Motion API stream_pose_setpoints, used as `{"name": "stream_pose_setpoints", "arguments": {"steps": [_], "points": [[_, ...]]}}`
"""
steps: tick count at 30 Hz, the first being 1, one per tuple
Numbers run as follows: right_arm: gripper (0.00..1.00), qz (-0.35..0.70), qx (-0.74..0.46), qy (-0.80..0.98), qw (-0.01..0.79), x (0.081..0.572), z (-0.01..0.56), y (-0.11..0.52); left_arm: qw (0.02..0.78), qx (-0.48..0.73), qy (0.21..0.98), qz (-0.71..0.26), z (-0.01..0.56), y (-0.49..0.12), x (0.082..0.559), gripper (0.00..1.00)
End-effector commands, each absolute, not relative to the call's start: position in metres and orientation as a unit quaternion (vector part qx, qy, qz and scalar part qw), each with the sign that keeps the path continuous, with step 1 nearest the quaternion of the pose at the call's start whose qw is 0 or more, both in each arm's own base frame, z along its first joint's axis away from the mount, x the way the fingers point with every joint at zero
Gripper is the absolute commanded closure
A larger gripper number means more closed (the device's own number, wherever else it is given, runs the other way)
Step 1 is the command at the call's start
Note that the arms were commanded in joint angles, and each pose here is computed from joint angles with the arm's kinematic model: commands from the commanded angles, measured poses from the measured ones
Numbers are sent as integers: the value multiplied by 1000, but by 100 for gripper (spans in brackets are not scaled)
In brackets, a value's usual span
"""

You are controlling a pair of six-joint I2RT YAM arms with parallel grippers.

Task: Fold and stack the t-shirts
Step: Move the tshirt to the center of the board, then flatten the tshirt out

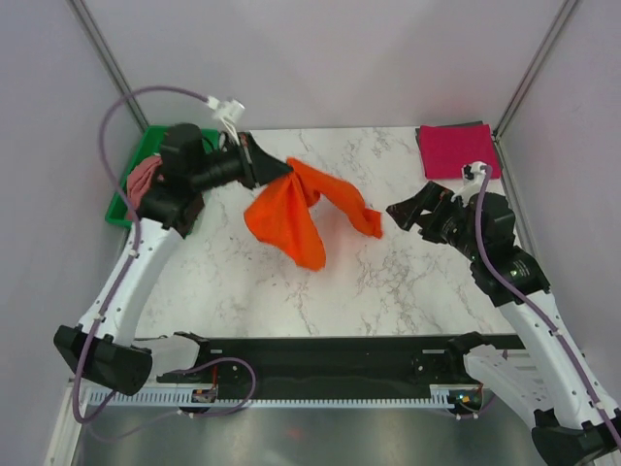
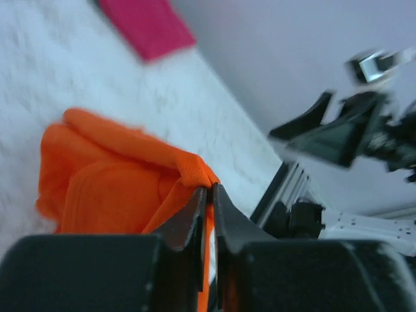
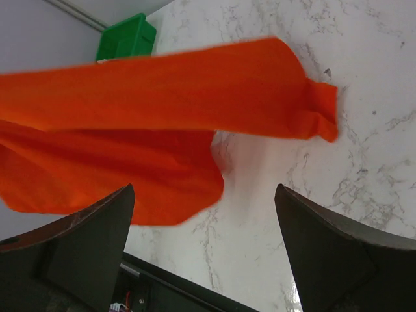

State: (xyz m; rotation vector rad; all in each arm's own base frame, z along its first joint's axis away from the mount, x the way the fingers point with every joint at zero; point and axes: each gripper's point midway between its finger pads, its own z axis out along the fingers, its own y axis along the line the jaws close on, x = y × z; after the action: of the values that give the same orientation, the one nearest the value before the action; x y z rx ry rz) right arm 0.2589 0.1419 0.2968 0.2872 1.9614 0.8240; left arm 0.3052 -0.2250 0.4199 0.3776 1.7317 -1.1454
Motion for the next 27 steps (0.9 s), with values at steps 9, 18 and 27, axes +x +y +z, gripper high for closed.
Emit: {"name": "stream_pose_setpoints", "arguments": {"steps": [9, 18, 27], "points": [[4, 190, 162, 878, 408, 285, 189, 114, 364, 53, 866, -338, 184, -187, 255, 46], [13, 77, 90, 915, 387, 367, 139, 111, 269, 18, 900, -343, 131, -195, 245, 36], [20, 25, 60, 942, 329, 445, 81, 110, 212, 7, 923, -321, 86, -188, 222, 35]]}}
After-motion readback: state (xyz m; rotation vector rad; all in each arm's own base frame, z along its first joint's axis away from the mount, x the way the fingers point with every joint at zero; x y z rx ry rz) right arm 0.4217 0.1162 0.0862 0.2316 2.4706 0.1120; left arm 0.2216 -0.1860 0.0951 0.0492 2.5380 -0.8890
